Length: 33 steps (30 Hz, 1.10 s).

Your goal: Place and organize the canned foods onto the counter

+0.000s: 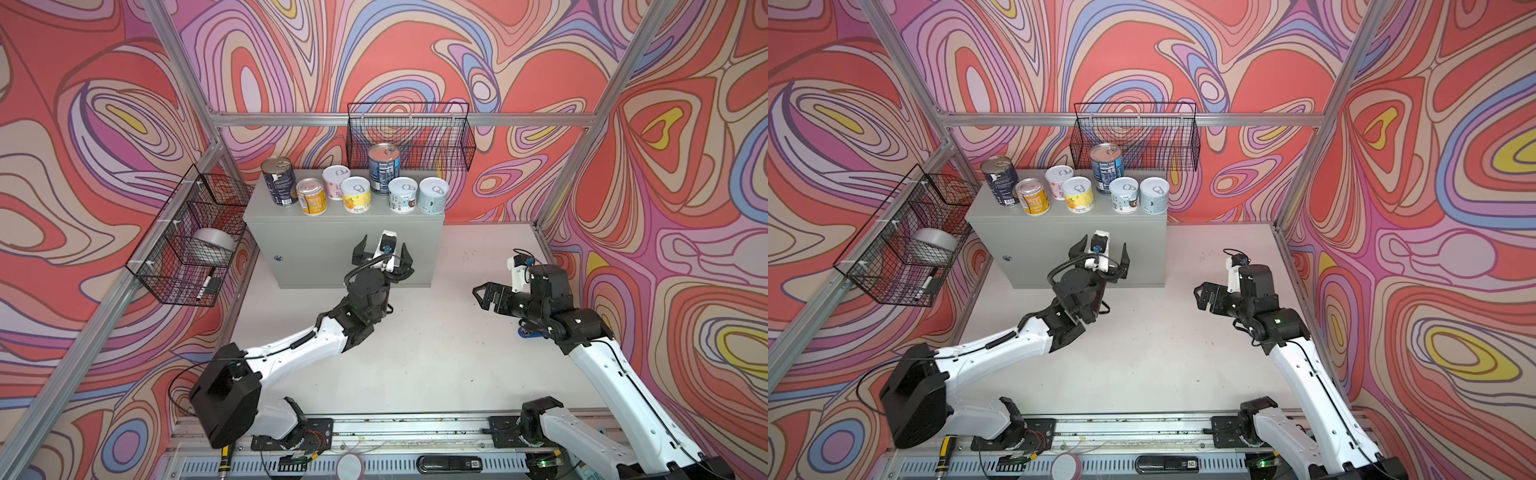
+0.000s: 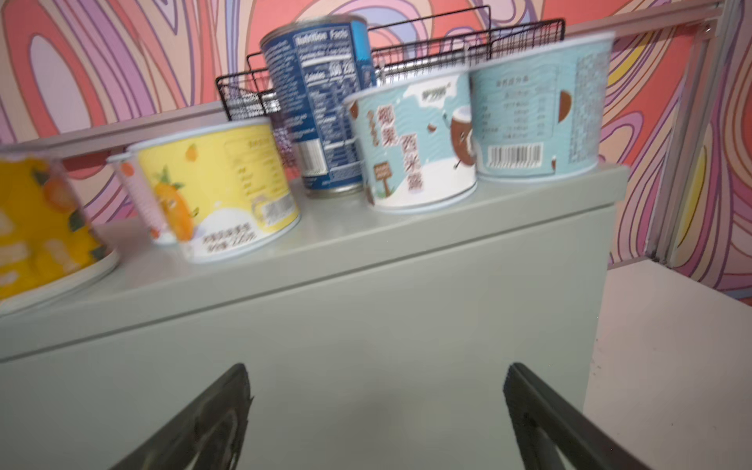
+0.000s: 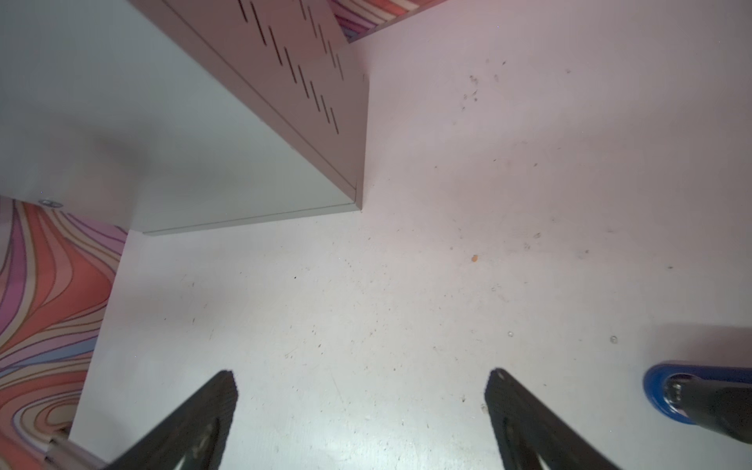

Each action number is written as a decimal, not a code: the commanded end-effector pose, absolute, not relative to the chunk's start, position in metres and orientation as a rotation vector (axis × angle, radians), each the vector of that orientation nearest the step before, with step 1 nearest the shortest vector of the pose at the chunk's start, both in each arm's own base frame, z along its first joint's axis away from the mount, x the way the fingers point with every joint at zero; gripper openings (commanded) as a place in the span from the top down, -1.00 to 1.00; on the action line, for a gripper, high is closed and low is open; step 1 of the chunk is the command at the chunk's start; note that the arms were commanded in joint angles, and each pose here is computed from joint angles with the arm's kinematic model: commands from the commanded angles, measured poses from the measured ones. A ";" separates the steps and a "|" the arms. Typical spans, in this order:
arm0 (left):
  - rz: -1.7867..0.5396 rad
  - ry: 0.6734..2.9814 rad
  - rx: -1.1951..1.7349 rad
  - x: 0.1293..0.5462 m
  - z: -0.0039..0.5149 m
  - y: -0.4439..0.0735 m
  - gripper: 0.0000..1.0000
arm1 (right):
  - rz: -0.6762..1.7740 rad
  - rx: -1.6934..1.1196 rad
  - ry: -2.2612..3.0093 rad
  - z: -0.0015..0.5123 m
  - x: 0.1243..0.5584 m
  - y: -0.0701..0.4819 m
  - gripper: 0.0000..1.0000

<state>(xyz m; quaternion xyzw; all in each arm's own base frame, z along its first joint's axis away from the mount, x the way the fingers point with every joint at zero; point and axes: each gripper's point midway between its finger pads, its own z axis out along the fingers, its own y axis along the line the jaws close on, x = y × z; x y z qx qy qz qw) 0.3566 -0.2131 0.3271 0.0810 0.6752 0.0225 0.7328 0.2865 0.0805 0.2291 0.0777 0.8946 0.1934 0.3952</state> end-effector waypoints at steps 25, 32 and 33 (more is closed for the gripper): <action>0.469 1.606 -0.092 0.360 0.181 -0.026 -1.00 | -0.264 0.419 1.584 0.219 0.323 -0.039 -0.97; 0.395 1.654 -0.135 0.359 0.175 -0.008 -1.00 | -0.368 0.375 1.626 0.175 0.363 -0.039 -0.97; 0.384 1.653 -0.148 0.354 0.174 -0.005 -1.00 | -0.353 0.339 1.650 0.166 0.374 -0.033 -0.97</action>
